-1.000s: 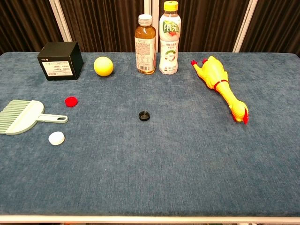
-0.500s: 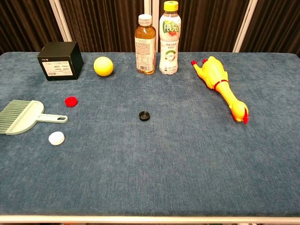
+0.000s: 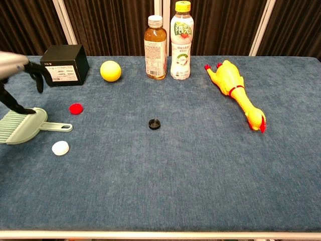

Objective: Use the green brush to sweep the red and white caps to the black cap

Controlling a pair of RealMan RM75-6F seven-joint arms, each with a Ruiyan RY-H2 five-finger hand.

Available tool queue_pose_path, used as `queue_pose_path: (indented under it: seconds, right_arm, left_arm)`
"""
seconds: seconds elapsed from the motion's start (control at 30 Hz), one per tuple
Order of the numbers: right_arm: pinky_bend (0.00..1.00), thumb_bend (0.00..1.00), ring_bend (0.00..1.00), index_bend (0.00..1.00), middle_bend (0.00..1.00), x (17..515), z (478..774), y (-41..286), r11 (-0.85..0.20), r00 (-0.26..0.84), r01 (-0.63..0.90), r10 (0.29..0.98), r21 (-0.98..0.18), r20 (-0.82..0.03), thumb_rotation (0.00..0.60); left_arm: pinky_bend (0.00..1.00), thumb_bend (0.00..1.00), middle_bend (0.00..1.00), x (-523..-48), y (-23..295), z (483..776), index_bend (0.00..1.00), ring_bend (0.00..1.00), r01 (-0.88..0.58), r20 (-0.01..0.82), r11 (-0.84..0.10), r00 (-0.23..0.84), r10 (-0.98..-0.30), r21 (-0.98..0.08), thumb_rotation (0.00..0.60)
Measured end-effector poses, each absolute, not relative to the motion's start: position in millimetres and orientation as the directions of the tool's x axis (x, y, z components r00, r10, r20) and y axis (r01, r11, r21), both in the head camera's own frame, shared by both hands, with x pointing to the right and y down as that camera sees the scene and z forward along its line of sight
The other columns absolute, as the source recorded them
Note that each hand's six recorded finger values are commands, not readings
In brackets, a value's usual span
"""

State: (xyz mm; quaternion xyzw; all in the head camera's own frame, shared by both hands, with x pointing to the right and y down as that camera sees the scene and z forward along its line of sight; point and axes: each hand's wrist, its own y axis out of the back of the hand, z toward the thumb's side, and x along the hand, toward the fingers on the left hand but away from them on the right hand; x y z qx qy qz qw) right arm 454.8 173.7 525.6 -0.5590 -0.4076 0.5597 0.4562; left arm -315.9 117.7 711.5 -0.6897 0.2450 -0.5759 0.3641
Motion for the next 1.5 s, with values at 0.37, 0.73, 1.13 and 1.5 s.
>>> queue_pose_path:
  seconds: [0.37, 0.73, 1.13, 1.5]
  right_arm:
    - [0.04, 0.11, 0.04, 0.15, 0.22, 455.1, 529.2, 174.0, -0.261, 0.041, -0.05, 0.964, -0.964, -0.263, 0.6]
    - [0.04, 0.11, 0.04, 0.15, 0.22, 458.7, 530.4, 178.7, -0.271, 0.029, -0.044, 0.962, -0.962, -0.272, 0.6]
    - [0.04, 0.11, 0.04, 0.15, 0.22, 460.6, 530.2, 178.6, -0.272, 0.018, -0.05, 0.962, -0.961, -0.273, 0.6]
    - [0.04, 0.11, 0.04, 0.15, 0.22, 464.8, 530.9, 181.5, -0.275, -0.003, -0.048, 0.961, -0.96, -0.275, 0.6]
  left_arm:
    - [0.16, 0.17, 0.45, -304.7, 132.1, 738.8, 0.37, 0.29, 0.12, 0.656, -0.646, 0.186, -0.731, -0.754, 0.6]
    - [0.16, 0.17, 0.45, -301.7, 135.8, 754.5, 0.38, 0.29, 0.173, 0.674, -0.652, 0.19, -0.714, -0.738, 0.6]
    - [0.16, 0.18, 0.47, -304.0, 139.0, 765.4, 0.4, 0.29, 0.197, 0.687, -0.658, 0.198, -0.699, -0.727, 0.6]
    - [0.16, 0.26, 0.51, -303.3, 139.1, 770.3, 0.43, 0.3, 0.21, 0.699, -0.667, 0.208, -0.684, -0.715, 0.6]
